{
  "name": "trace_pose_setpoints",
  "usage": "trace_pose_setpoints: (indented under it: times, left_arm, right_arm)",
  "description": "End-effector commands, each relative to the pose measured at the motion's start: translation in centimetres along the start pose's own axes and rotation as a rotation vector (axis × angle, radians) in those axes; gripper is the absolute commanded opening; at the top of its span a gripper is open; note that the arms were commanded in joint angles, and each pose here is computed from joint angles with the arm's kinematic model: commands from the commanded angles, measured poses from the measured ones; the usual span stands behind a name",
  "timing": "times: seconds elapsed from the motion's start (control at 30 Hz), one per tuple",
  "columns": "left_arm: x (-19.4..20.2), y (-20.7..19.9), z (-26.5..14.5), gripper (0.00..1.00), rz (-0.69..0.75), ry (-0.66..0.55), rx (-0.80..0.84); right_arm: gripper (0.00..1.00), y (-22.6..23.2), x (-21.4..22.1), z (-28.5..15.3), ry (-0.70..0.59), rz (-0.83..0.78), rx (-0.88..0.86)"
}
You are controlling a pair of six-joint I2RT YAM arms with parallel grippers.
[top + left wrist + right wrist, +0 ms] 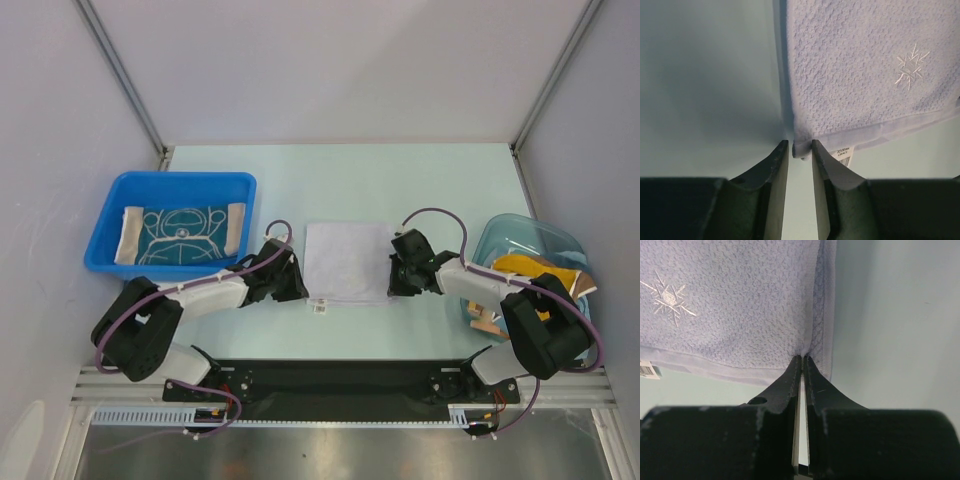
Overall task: Fold and stack the towels
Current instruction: Fold the towel
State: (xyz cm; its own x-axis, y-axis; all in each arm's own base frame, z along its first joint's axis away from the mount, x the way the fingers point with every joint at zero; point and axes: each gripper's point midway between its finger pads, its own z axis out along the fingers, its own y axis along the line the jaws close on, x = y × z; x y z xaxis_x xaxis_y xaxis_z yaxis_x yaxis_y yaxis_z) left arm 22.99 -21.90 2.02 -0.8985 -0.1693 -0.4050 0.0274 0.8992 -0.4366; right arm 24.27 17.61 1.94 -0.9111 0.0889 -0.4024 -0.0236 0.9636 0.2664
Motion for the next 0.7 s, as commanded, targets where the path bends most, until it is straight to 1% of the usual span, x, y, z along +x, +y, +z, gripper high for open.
trace_pose_setpoints:
  times: [0.0, 0.07, 0.1, 0.17, 0.2, 0.27, 0.5, 0.67]
  left_arm:
    - [-1.5, -0.5, 0.1, 0.27, -0.023, -0.045, -0.001]
    - [-1.6, -0.5, 0.1, 0.22, -0.022, -0.044, -0.007]
    - [-1.7, -0.5, 0.0, 0.16, -0.020, -0.048, -0.011]
    - [-1.9, -0.4, -0.1, 0.12, -0.018, -0.049, -0.017]
    - [-2.1, -0.6, -0.1, 0.06, -0.015, -0.055, -0.017]
    - [-2.2, -0.6, -0.4, 0.00, -0.014, -0.056, -0.022]
    - [-3.7, -2.2, -1.9, 0.00, 0.002, -0.062, -0.007]
    - [-3.9, -3.0, -2.8, 0.00, 0.005, -0.066, 0.009]
  right_arm:
    - [0.00, -0.6, -0.5, -0.2, -0.028, -0.032, 0.033]
    - [0.00, -0.6, -0.6, -0.3, -0.031, -0.033, 0.035]
    - [0.00, -0.7, -0.6, -0.3, -0.031, -0.035, 0.037]
    - [0.00, -0.6, -0.7, -0.3, -0.033, -0.040, 0.036]
    - [0.00, -0.6, -0.7, -0.3, -0.034, -0.043, 0.035]
    - [0.00, -0.3, -1.4, -0.6, -0.048, -0.044, 0.031]
    - [0.00, 0.0, -3.0, -1.8, -0.072, -0.060, 0.058]
    - [0.00, 0.2, -3.8, -2.6, -0.091, -0.053, 0.062]
